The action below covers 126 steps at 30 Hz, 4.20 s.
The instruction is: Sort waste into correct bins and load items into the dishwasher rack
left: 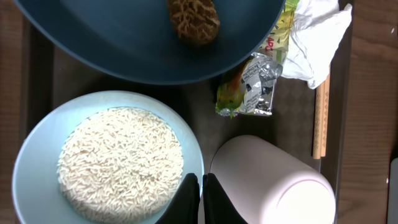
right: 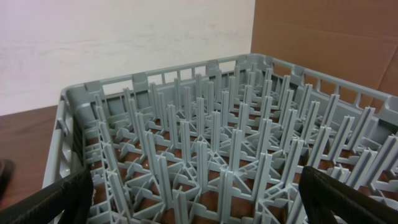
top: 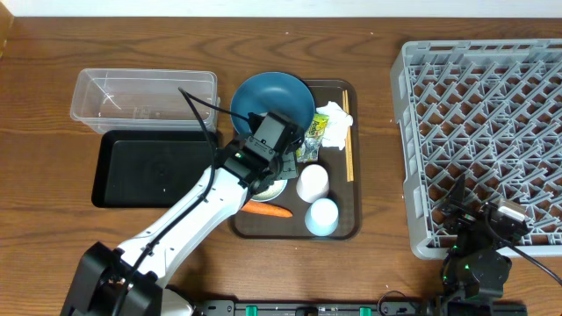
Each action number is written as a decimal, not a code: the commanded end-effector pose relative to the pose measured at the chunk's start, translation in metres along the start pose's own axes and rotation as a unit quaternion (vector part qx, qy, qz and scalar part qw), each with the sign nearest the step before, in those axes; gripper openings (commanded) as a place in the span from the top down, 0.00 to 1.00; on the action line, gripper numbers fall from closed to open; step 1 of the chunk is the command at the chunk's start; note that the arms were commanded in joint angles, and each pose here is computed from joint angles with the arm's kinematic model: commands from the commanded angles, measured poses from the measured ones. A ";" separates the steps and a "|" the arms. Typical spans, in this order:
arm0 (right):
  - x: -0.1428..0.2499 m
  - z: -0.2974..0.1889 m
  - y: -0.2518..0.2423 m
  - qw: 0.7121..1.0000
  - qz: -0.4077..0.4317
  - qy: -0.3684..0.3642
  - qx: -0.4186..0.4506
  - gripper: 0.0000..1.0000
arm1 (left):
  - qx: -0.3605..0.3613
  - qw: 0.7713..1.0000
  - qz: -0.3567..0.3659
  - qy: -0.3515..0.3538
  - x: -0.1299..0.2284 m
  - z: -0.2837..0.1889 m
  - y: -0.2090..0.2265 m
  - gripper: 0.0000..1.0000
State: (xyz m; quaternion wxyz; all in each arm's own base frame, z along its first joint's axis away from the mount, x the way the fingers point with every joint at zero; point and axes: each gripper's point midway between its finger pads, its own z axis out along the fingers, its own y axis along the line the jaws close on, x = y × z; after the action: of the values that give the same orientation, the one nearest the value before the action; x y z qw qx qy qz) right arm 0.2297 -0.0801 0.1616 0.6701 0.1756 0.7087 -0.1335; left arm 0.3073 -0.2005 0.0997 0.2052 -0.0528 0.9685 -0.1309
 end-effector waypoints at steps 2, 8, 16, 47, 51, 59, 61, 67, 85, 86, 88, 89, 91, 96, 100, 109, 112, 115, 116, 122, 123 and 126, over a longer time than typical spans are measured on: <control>0.000 -0.001 0.001 1.000 -0.003 0.004 -0.004 0.01 | 0.000 1.000 -0.002 -0.009 -0.006 -0.007 -0.001 0.94; 0.000 -0.001 0.001 1.000 -0.003 0.004 -0.004 0.01 | -0.014 1.000 0.000 0.010 0.003 -0.003 0.005 0.74; 0.000 -0.001 0.001 1.000 -0.003 0.004 -0.004 0.01 | -0.036 0.997 0.003 0.066 0.027 0.025 0.014 0.48; 0.000 -0.001 0.001 1.000 -0.003 0.004 -0.004 0.01 | -0.041 0.996 -0.006 0.079 0.033 0.061 0.011 0.26; 0.000 -0.001 0.001 1.000 -0.003 0.004 -0.004 0.01 | -0.041 0.996 -0.006 0.079 0.034 0.061 0.011 0.42; 0.000 -0.001 0.001 1.000 -0.003 0.004 -0.004 0.01 | -0.045 0.995 -0.006 0.083 0.036 0.061 0.013 0.94; 0.000 -0.001 0.001 1.000 -0.003 0.004 -0.004 0.01 | -0.045 0.995 -0.006 0.084 0.036 0.061 0.013 0.93; 0.000 -0.001 0.001 1.000 -0.003 0.004 -0.004 0.01 | -0.045 0.995 -0.003 0.084 0.036 0.061 0.013 0.54; 0.000 -0.001 0.001 1.000 -0.003 0.004 -0.004 0.01 | -0.045 0.995 0.011 0.086 0.037 0.061 0.013 0.76; 0.000 -0.001 0.001 1.000 -0.003 0.004 -0.004 0.01 | -0.045 0.995 0.011 0.086 0.036 0.061 0.013 0.81; 0.000 -0.001 0.001 1.000 -0.003 0.004 -0.004 0.01 | -0.045 0.995 0.011 0.086 0.036 0.061 0.013 0.91; 0.000 -0.001 0.001 1.000 -0.003 0.004 -0.004 0.01 | -0.045 0.995 0.011 0.086 0.036 0.061 0.013 0.93; 0.000 -0.001 0.001 1.000 -0.003 0.004 -0.004 0.01 | -0.045 0.995 0.011 0.086 0.036 0.061 0.013 0.94; 0.000 -0.001 0.001 1.000 -0.003 0.004 -0.004 0.01 | -0.045 0.995 0.011 0.085 0.036 0.061 0.013 0.94; 0.000 -0.001 0.001 1.000 -0.003 0.004 -0.004 0.01 | -0.044 0.995 0.011 0.085 0.036 0.061 0.013 0.94; 0.000 -0.001 0.001 1.000 -0.003 0.004 -0.004 0.01 | -0.035 0.996 0.010 0.086 0.035 0.058 0.009 0.94; 0.000 -0.001 0.001 1.000 -0.003 0.004 -0.004 0.01 | -0.031 0.996 0.010 0.084 0.033 0.057 0.006 0.94; 0.000 -0.001 0.001 1.000 -0.003 0.004 -0.004 0.01 | -0.032 0.996 0.010 0.086 0.032 0.055 0.006 0.94; 0.000 -0.001 0.001 1.000 -0.003 0.004 -0.004 0.01 | -0.032 0.996 0.010 0.086 0.032 0.054 0.006 0.94; 0.000 -0.001 0.001 1.000 -0.003 0.004 -0.004 0.01 | -0.028 0.996 0.030 0.084 0.031 0.047 0.005 0.94; 0.000 -0.001 0.001 1.000 -0.003 0.004 -0.004 0.01 | -0.028 0.996 0.031 0.083 0.030 0.045 0.005 0.94; 0.000 0.000 0.001 1.000 -0.003 0.004 -0.004 0.01 | -0.022 0.996 0.031 0.076 0.027 0.038 0.003 0.94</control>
State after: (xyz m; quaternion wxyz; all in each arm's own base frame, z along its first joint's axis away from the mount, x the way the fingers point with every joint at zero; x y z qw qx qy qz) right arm 0.2297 -0.0801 0.1616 0.6701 0.1756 0.7087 -0.1335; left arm 0.2941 -0.2049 0.0376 0.1206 -0.0256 0.9887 -0.0857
